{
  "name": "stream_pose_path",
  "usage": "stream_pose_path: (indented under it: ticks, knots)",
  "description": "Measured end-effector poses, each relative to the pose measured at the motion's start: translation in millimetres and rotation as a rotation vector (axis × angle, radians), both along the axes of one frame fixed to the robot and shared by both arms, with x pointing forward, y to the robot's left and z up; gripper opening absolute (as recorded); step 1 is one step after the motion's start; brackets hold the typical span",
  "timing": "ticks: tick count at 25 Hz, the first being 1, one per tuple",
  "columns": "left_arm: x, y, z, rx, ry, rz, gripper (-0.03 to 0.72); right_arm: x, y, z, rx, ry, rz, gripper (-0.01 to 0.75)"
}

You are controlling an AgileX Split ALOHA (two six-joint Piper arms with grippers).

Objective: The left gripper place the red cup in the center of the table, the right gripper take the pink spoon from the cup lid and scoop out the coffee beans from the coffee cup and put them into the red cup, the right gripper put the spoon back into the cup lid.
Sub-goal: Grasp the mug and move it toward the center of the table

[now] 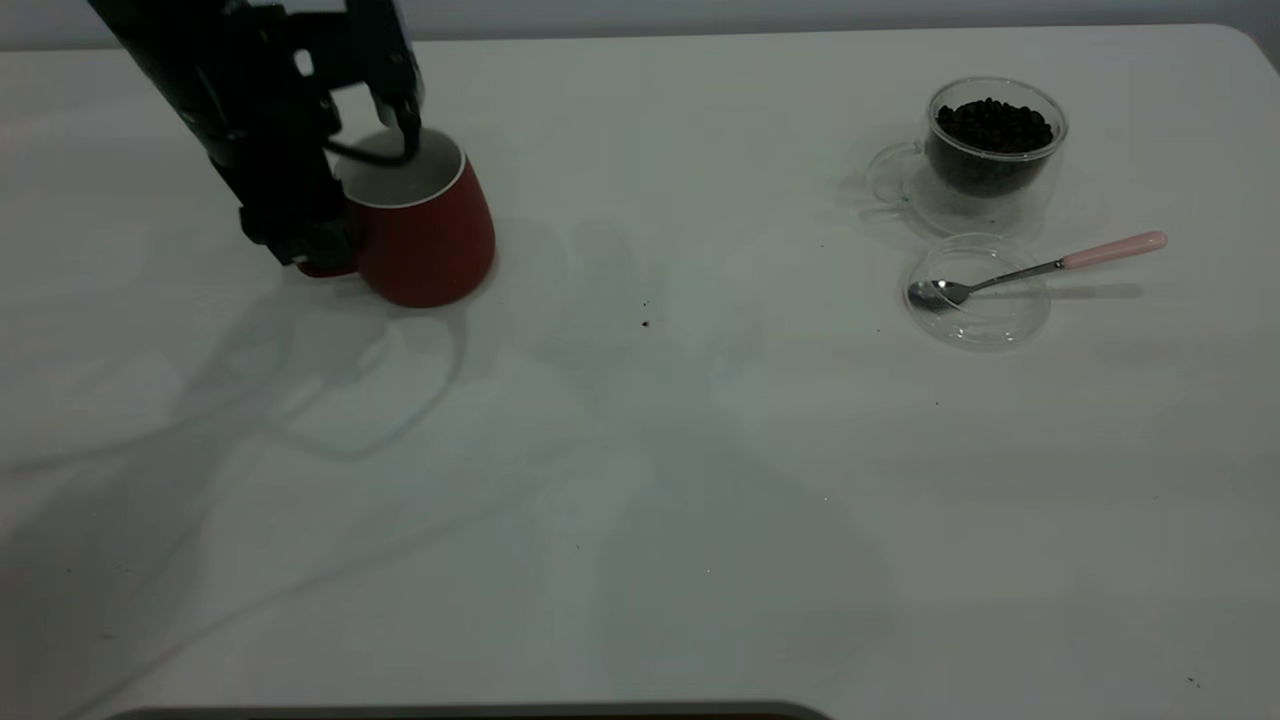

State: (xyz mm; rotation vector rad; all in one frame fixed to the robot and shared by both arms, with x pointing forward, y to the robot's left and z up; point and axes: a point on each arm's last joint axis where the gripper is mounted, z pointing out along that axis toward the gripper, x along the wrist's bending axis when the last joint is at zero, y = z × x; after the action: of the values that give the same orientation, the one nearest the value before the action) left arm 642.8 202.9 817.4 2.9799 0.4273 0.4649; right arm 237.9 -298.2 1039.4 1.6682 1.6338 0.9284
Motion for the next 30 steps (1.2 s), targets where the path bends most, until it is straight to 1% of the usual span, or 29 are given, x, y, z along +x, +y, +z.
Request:
stream_pose_path:
  ticks: [3, 6, 15, 19, 23, 27, 30]
  knots:
    - [1.1, -8.4, -4.6, 0.011, -0.038, -0.084, 0.538, 0.0, 0.0, 0.0, 0.000, 0.000, 0.000, 0.442]
    - [-0.1, -23.7, -8.3, 0.011, -0.071, -0.151, 0.538, 0.0, 0.0, 0.0, 0.000, 0.000, 0.000, 0.442]
    - [-9.0, -73.0, -10.8, -0.029, -0.169, -0.269, 0.538, 0.0, 0.0, 0.0, 0.000, 0.000, 0.000, 0.442]
    - [-12.4, -87.2, -9.3, -0.061, -0.196, -0.264, 0.535, 0.1, 0.0, -0.2, 0.000, 0.001, 0.000, 0.442]
    - [-12.8, -88.1, -9.3, -0.074, -0.192, -0.235, 0.523, 0.1, 0.0, -0.2, 0.000, 0.001, 0.000, 0.442]
    - [-13.5, -84.7, -8.3, -0.084, -0.159, -0.179, 0.512, 0.1, 0.0, -0.2, 0.000, 0.001, 0.000, 0.442]
    - [-12.3, -85.3, 7.5, -0.111, -0.166, -0.128, 0.508, 0.1, 0.0, -0.2, 0.000, 0.001, 0.000, 0.442]
